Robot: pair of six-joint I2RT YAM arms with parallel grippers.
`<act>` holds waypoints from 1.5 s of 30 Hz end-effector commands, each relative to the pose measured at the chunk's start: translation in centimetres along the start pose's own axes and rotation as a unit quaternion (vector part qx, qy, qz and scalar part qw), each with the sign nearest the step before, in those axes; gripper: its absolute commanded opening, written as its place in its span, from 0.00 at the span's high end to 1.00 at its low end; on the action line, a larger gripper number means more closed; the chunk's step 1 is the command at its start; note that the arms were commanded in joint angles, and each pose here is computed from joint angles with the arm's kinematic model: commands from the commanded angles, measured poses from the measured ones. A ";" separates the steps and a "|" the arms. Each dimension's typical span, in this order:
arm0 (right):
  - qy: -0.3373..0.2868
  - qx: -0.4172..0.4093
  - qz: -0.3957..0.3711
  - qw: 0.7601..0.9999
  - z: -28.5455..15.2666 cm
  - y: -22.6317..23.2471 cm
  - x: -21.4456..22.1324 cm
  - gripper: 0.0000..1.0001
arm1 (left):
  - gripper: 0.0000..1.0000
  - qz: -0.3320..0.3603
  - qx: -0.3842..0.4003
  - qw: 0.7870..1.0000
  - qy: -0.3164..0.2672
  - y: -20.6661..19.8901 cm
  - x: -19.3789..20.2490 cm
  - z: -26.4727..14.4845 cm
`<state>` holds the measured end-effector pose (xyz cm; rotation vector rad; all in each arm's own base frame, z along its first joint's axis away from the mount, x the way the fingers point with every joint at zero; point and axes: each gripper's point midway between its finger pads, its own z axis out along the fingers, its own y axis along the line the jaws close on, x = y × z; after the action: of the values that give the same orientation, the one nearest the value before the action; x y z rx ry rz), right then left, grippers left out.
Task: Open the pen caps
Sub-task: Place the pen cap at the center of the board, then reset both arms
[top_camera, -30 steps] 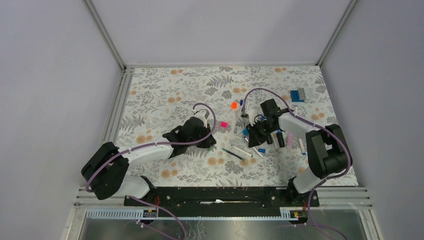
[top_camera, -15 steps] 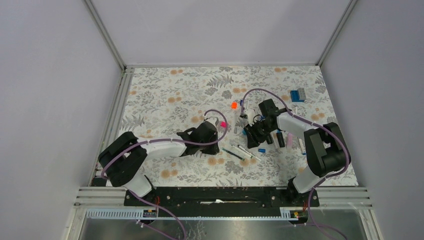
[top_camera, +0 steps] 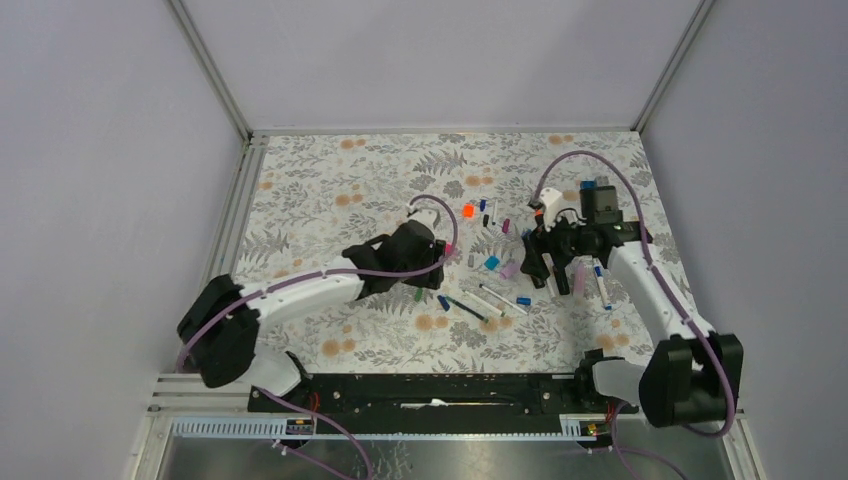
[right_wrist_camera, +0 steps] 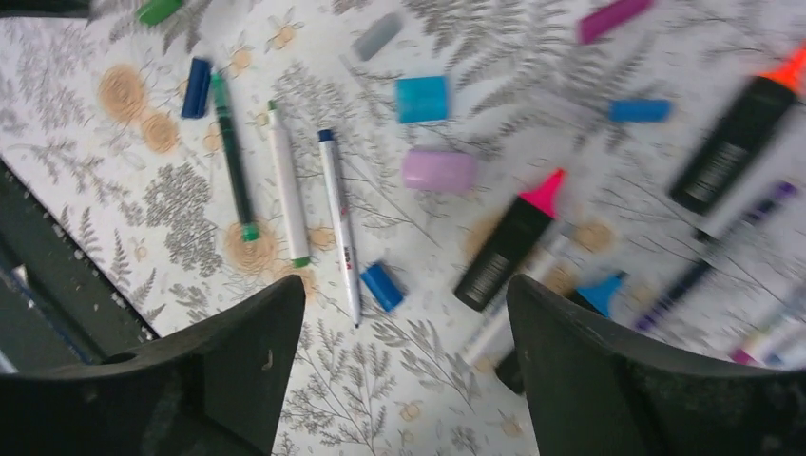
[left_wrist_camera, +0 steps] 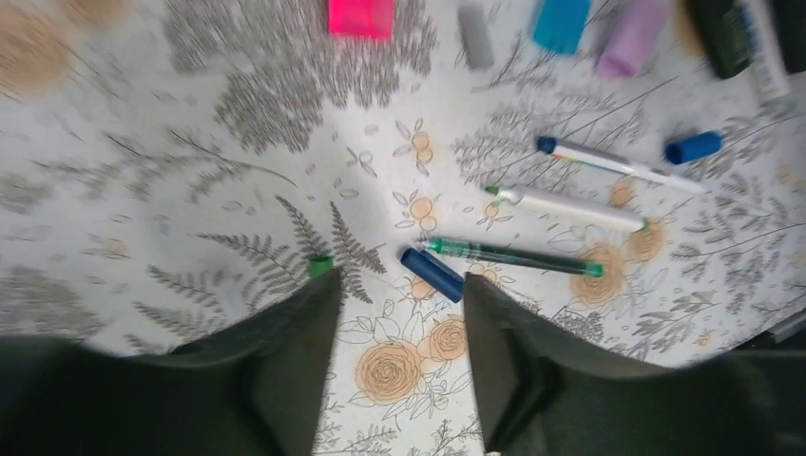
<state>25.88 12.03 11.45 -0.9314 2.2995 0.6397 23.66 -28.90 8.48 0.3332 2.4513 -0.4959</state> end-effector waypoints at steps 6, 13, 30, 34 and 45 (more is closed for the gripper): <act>-0.175 0.207 -0.023 0.962 -13.8 -3.7 -8.1 0.00 | 0.01 -0.035 0.029 0.958 -0.283 5.5 -18.5 -16.0; -0.321 0.396 0.093 0.855 -27.3 -5.5 -15.7 0.00 | 0.01 -0.079 -0.013 0.935 -0.346 12.2 -23.7 -26.3; -0.399 0.369 0.074 0.836 -33.7 0.7 -19.3 0.00 | 0.01 -0.066 -0.012 0.912 -0.405 10.1 -23.5 -34.0; -0.399 0.350 0.076 0.844 -33.3 1.3 -19.3 0.00 | 0.01 -0.065 -0.007 0.912 -0.405 9.8 -23.3 -34.2; -0.392 0.349 0.079 0.847 -32.8 0.9 -18.8 0.00 | 0.01 -0.058 0.000 0.912 -0.406 9.4 -22.9 -34.5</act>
<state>26.18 0.83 47.39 -0.0601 1.6453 0.1083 27.92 -8.45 43.10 -0.0676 1.7346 -0.5313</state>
